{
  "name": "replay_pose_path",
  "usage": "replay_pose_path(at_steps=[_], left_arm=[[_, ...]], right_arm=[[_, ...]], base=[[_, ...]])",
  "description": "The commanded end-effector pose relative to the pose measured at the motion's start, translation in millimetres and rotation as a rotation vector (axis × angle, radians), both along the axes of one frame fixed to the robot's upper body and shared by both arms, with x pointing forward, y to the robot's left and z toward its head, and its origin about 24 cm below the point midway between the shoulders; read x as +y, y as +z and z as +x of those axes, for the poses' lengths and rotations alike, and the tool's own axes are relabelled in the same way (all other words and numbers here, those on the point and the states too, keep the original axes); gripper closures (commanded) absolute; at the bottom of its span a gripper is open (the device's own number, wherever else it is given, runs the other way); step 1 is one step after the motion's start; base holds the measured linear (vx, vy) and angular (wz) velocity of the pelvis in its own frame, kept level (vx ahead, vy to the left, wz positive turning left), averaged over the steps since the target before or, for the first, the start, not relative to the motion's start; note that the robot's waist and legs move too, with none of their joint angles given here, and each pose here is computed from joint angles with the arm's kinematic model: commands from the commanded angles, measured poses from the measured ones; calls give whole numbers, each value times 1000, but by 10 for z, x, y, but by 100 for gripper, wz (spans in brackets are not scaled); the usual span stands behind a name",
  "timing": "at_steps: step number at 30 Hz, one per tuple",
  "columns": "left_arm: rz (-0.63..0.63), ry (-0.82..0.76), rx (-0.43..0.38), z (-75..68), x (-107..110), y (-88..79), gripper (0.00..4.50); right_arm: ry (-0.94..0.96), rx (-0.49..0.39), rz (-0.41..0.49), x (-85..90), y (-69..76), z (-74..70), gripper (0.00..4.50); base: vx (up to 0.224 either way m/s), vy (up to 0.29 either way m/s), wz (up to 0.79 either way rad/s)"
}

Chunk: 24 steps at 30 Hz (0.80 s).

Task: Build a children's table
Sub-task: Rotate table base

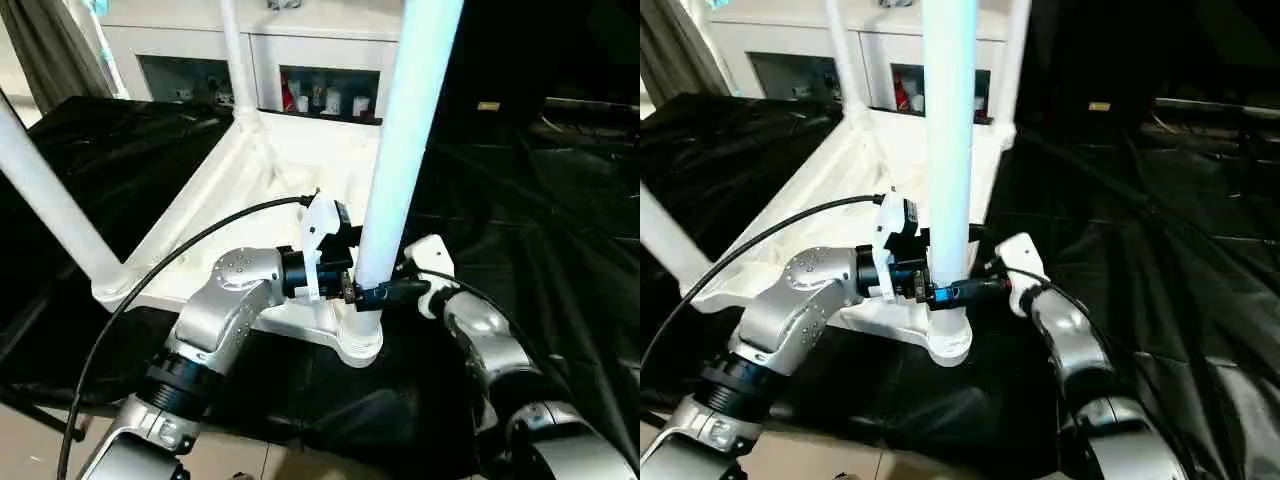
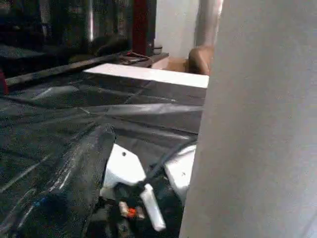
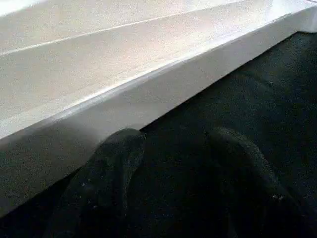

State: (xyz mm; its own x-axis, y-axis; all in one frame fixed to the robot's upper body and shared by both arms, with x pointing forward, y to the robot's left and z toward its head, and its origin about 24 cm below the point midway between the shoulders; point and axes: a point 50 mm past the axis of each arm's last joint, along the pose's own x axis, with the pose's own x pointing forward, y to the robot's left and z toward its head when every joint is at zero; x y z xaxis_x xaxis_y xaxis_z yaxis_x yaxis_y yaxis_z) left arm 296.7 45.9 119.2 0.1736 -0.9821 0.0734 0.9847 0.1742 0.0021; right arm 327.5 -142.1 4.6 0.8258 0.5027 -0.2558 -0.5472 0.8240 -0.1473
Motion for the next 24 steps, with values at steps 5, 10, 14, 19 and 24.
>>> replay_pose_path(at_steps=[5, 10, 14, 19, 24], left_arm=[[85, 162, -79, 214, 5, -22, 1], [118, 98, -103, 156, 103, -69, 1], [125, -2, -53, 31, 233, -161, 1], [241, -44, -35, -6, 435, -308, 1], [421, -50, -37, 64, 671, -399, 1]], right_arm=[[-64, -56, -84, 47, 71, 102, 186], [-154, -96, -41, -228, 206, 151, 186], [-174, -147, -49, -520, 333, 142, 186], [-89, -148, -102, -739, 405, 71, 186], [267, -51, -218, -737, 365, -195, 186]], base=[[0, 0, 0], [0, 0, 0], [0, 0, 0], [0, 0, 0], [0, 0, 0]])
